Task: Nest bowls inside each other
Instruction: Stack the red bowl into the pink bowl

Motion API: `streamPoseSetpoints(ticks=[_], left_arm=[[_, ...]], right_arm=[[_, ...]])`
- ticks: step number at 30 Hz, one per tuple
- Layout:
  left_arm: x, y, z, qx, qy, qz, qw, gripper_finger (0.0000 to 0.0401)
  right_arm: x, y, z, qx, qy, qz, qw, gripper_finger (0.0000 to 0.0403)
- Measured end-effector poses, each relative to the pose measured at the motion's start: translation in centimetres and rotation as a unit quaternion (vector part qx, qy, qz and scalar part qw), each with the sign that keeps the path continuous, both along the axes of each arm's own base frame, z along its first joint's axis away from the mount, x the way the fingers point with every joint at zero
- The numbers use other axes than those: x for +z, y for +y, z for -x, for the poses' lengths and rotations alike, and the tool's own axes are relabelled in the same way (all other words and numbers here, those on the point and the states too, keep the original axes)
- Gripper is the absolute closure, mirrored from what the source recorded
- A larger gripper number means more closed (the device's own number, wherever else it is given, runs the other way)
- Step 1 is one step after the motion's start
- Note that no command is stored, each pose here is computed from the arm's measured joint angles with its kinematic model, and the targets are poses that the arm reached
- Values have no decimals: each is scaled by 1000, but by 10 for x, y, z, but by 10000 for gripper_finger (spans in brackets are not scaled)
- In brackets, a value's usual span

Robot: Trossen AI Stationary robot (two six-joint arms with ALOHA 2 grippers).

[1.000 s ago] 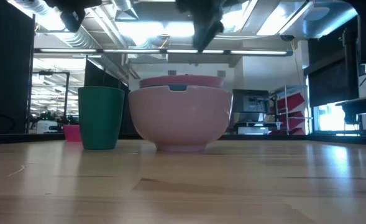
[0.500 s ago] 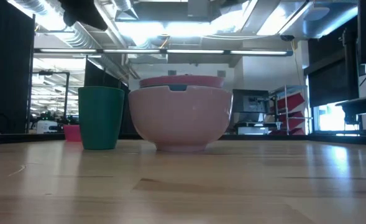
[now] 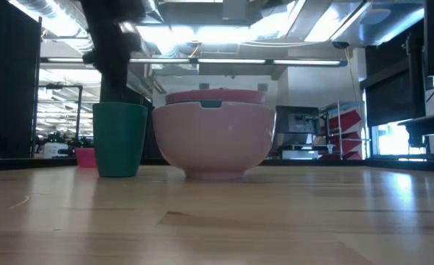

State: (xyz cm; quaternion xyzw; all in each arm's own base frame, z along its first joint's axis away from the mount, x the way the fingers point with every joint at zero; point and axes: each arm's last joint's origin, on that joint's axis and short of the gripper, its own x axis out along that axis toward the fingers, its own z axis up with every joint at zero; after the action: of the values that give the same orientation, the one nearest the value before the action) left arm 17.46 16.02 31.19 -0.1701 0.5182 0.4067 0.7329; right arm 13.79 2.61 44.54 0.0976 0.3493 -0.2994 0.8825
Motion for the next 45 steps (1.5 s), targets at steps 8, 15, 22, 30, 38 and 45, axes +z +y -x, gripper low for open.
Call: streamPoseSetpoints(ticks=[8,15,22,30,38,45], left_arm=[[-31,24,-13,36,58,61,996,244],[-57,43,-19,68,98,106,987,247],[-77,55,-22,67,115,136,982,247],[-96,65,-30,54,129,148,979,247],[-105,70,-29,54,128,157,978,247],[-110,74,-29,52,119,167,977,247]], right_arm=[[-15,0,5,-3,16,-1,1000,203],[-26,0,8,-6,26,0,1000,203],[-25,0,9,-10,20,-6,1000,203],[-24,1,7,-8,9,-13,1000,203],[-24,1,7,-7,9,-17,1000,203],[-24,1,7,-6,8,-19,1000,203]])
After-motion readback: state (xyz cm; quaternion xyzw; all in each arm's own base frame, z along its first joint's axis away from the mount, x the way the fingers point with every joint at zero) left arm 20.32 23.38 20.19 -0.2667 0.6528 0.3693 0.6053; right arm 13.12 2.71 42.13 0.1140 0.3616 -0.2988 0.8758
